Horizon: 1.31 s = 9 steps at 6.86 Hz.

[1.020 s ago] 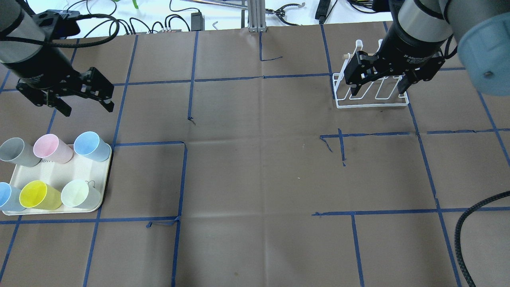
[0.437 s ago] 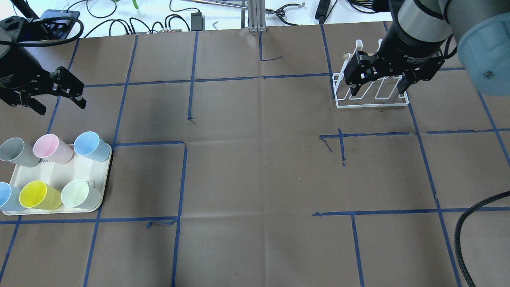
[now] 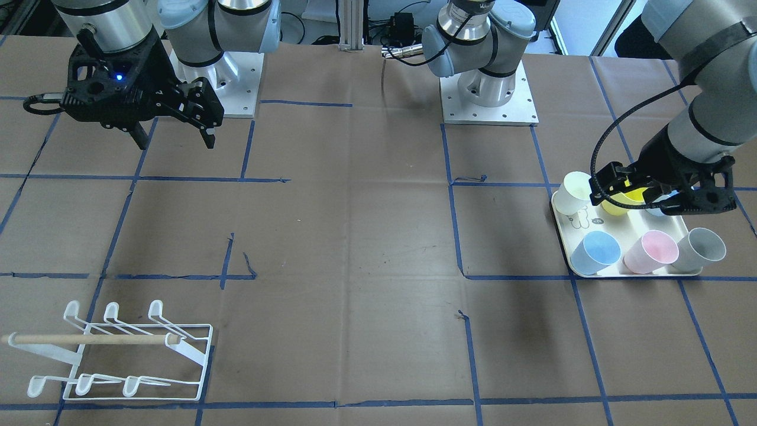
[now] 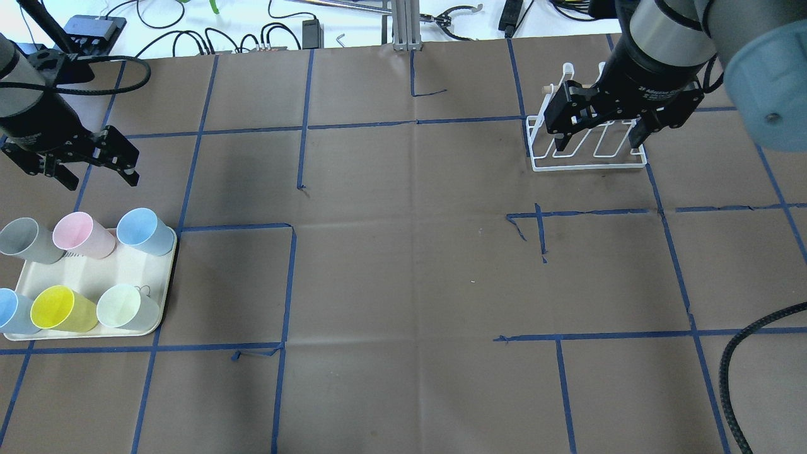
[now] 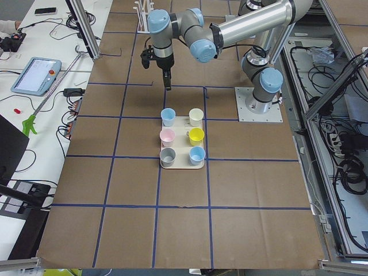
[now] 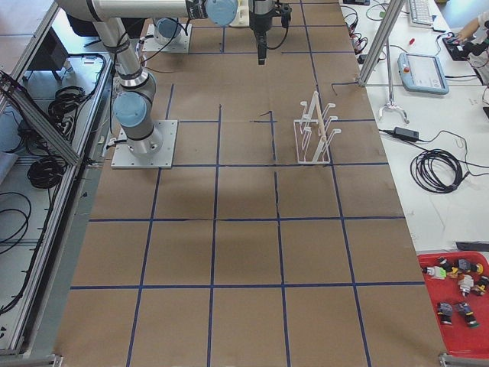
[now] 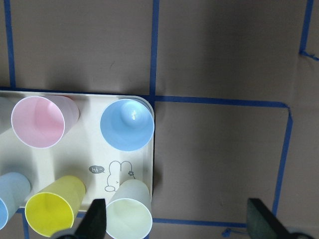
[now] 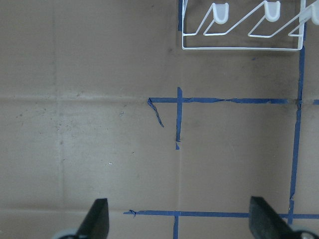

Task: Transfer IKEA cup to right arm and place on rack

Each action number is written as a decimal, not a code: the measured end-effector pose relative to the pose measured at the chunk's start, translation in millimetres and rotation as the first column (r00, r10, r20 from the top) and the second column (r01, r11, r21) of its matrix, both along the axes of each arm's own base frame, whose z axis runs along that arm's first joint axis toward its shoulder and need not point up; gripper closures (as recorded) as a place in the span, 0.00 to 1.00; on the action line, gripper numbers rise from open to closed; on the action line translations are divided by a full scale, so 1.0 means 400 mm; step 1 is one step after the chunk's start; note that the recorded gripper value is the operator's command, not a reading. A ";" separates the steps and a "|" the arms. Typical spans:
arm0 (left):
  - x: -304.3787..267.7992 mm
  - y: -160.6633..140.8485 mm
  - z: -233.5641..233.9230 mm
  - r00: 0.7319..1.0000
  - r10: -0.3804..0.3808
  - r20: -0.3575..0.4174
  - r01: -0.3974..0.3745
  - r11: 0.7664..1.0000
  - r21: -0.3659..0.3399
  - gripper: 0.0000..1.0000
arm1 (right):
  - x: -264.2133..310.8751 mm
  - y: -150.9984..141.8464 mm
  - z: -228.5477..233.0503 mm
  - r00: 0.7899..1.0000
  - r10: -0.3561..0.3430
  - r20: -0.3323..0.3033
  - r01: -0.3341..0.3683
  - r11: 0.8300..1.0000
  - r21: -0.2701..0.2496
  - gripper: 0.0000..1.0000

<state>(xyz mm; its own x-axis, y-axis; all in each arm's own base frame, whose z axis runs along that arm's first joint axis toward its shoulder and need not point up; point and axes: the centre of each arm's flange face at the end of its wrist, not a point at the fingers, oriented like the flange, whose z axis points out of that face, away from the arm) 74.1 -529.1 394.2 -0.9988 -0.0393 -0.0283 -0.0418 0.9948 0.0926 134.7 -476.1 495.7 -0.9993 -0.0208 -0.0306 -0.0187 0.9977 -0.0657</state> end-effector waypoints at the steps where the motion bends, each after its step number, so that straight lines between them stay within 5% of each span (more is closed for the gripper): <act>1: 0.001 0.001 -0.062 1.000 -0.012 0.002 0.012 1.000 -0.005 0.00 | 0.000 -0.001 -0.002 1.000 0.000 0.000 0.000 1.000 0.002 0.00; 4: 0.029 0.030 -0.278 1.000 -0.010 0.013 0.010 0.999 -0.038 0.00 | 0.002 -0.024 -0.022 1.000 -0.005 0.012 0.005 1.000 0.001 0.00; 8: 0.052 0.045 -0.395 1.000 -0.016 0.014 0.017 0.999 -0.048 0.00 | 0.030 -0.086 -0.086 0.993 0.011 0.121 0.005 0.992 -0.130 0.00; 9: 0.051 0.042 -0.395 1.000 -0.018 0.014 0.019 0.999 -0.051 0.22 | 0.041 -0.086 -0.107 0.986 0.006 0.169 0.021 0.987 -0.158 0.00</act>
